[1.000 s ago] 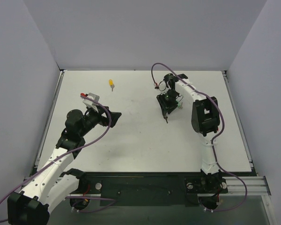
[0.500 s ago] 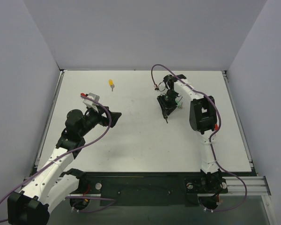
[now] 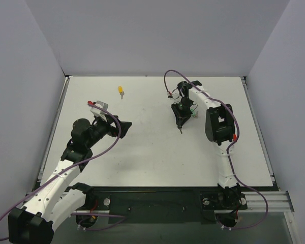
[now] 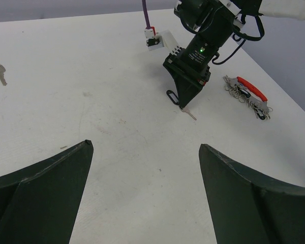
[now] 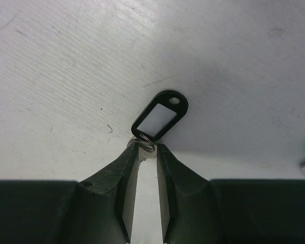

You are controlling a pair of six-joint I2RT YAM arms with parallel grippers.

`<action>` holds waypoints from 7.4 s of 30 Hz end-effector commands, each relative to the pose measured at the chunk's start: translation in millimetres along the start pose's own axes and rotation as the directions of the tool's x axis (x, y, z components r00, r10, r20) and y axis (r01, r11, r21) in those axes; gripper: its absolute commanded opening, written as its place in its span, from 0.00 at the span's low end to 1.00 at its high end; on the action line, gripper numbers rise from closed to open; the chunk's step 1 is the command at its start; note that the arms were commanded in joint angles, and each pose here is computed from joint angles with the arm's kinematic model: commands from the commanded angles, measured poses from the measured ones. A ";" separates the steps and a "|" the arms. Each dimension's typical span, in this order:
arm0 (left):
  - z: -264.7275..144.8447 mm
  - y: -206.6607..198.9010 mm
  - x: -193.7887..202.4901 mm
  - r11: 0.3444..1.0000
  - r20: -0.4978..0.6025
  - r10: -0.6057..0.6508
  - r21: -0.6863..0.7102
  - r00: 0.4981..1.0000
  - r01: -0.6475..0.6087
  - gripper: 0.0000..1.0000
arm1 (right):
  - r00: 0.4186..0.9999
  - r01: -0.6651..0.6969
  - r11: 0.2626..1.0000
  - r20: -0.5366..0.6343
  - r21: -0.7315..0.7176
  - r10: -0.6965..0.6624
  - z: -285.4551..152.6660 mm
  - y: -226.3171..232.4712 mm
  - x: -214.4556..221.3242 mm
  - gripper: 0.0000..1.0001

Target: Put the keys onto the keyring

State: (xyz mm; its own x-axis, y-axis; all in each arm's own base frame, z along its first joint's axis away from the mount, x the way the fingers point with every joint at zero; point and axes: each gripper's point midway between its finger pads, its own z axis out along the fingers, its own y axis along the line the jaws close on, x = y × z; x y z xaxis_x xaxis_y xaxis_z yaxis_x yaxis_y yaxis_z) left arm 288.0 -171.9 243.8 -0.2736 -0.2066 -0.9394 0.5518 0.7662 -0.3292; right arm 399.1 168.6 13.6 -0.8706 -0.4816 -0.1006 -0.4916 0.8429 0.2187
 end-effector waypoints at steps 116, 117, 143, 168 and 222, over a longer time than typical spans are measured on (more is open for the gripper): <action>33.1 -296.3 137.4 0.739 0.148 0.205 0.625 0.967 -0.252 0.27 | 0.232 0.970 0.222 0.652 -0.099 -0.722 -147.4 164.0 231.6 0.00; 33.1 -296.1 138.8 0.738 0.145 0.208 0.626 0.967 -0.252 0.26 | 0.231 0.970 0.220 0.652 -0.099 -0.722 -147.0 164.2 231.7 0.00; 35.0 -279.1 157.6 0.734 -0.070 0.303 0.653 0.950 -0.186 0.00 | 0.297 0.953 0.270 0.611 -0.139 -0.734 -145.7 158.1 232.8 0.29; 35.2 -269.1 130.6 0.753 -0.101 0.319 0.631 0.942 -0.187 0.00 | 0.367 0.925 0.327 0.677 -0.194 -0.638 -135.4 174.2 217.9 0.37; 16.5 -238.0 100.0 0.816 0.090 0.017 0.574 0.996 -0.066 0.40 | 0.394 0.905 0.367 0.750 -0.215 -0.531 -161.8 185.7 209.6 0.00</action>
State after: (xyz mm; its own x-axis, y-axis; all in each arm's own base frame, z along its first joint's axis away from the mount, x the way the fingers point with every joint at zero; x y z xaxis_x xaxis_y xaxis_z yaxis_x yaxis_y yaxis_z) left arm 140.5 -381.7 181.4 -0.2639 -0.0971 -0.9597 0.9031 0.3244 -0.2812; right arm 135.6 178.9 169.4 -0.0613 -0.5325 -0.8442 -0.9688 -0.1718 0.1786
